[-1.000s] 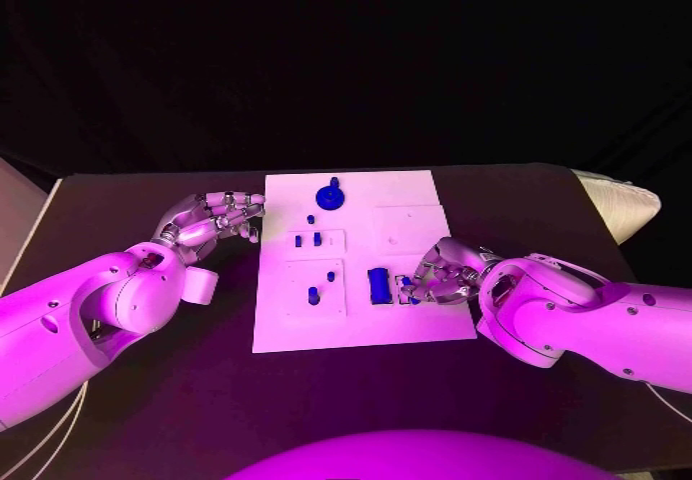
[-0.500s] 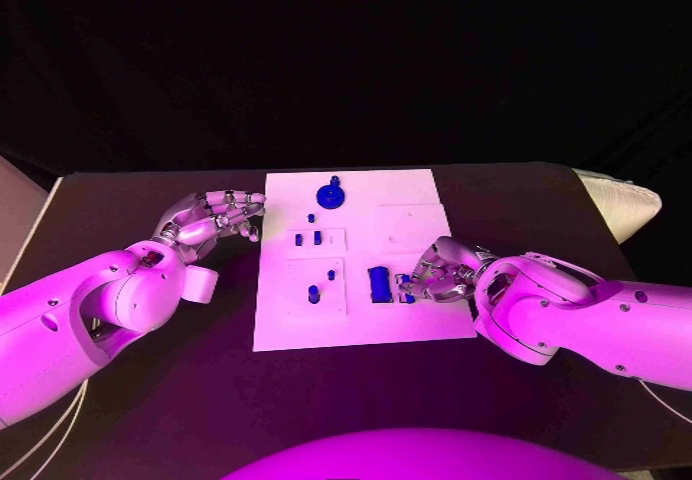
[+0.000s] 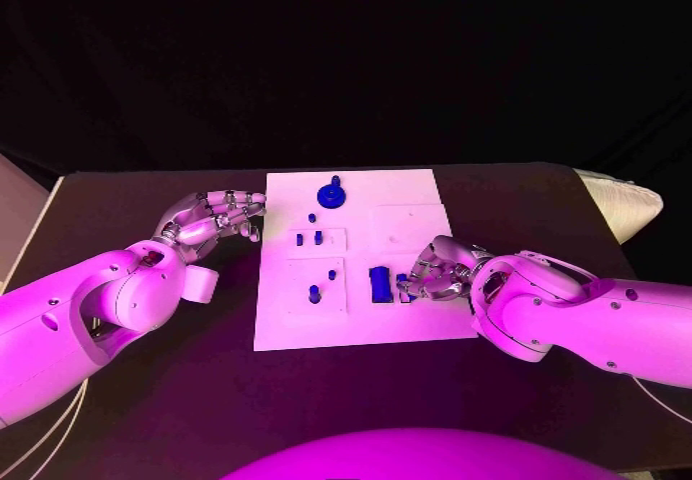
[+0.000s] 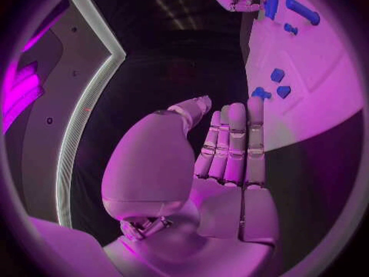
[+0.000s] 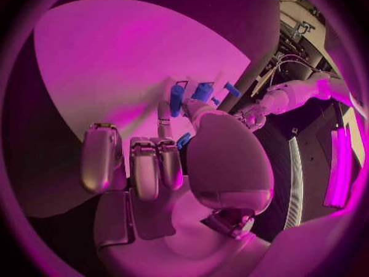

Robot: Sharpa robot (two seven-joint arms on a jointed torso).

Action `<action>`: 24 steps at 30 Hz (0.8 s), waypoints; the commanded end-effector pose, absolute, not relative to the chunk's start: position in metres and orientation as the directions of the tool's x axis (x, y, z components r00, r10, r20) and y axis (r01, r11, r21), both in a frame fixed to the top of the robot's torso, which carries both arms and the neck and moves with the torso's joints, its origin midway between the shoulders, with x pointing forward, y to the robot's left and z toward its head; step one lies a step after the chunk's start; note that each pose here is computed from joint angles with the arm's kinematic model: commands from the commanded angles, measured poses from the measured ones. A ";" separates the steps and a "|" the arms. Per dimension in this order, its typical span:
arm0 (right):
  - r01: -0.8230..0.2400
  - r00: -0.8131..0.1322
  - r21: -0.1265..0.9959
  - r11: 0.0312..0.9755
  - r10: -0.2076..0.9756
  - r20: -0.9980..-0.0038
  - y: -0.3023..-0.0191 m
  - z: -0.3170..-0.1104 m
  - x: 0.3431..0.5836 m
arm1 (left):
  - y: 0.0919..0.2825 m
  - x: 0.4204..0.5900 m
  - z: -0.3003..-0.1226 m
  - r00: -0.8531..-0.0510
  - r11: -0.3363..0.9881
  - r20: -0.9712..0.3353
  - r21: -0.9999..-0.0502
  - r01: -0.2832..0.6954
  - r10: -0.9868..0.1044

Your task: Assemble the parts on the task board

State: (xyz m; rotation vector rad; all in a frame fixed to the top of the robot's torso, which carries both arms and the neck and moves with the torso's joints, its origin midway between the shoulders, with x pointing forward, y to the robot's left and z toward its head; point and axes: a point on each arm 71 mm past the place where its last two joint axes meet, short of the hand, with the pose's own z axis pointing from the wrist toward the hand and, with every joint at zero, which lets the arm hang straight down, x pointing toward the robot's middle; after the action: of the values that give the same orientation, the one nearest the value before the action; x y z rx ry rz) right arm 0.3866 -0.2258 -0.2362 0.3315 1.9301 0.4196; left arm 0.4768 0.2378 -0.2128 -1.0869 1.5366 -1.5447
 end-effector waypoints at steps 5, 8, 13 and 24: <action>0.023 -0.375 0.421 0.907 0.398 -0.837 -0.224 -0.236 0.387 | 0.235 0.476 -0.212 -0.427 -0.069 0.097 -0.994 -0.082 -0.899; 0.021 -0.373 0.421 0.907 0.398 -0.838 -0.224 -0.236 0.388 | 0.235 0.476 -0.212 -0.427 -0.069 0.097 -0.994 -0.082 -0.899; 0.013 -0.373 0.424 0.906 0.398 -0.838 -0.223 -0.236 0.387 | 0.235 0.476 -0.212 -0.426 -0.069 0.097 -0.994 -0.082 -0.899; -0.004 -0.378 0.427 0.904 0.394 -0.838 -0.223 -0.233 0.383 | 0.236 0.476 -0.212 -0.425 -0.068 0.096 -0.994 -0.082 -0.900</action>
State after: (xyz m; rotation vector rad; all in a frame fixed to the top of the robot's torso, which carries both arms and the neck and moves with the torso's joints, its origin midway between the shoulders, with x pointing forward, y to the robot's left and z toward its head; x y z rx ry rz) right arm 0.3839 -0.2246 -0.2341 0.3153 1.9230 0.4243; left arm 0.4767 0.2380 -0.2129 -1.0873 1.5379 -1.5441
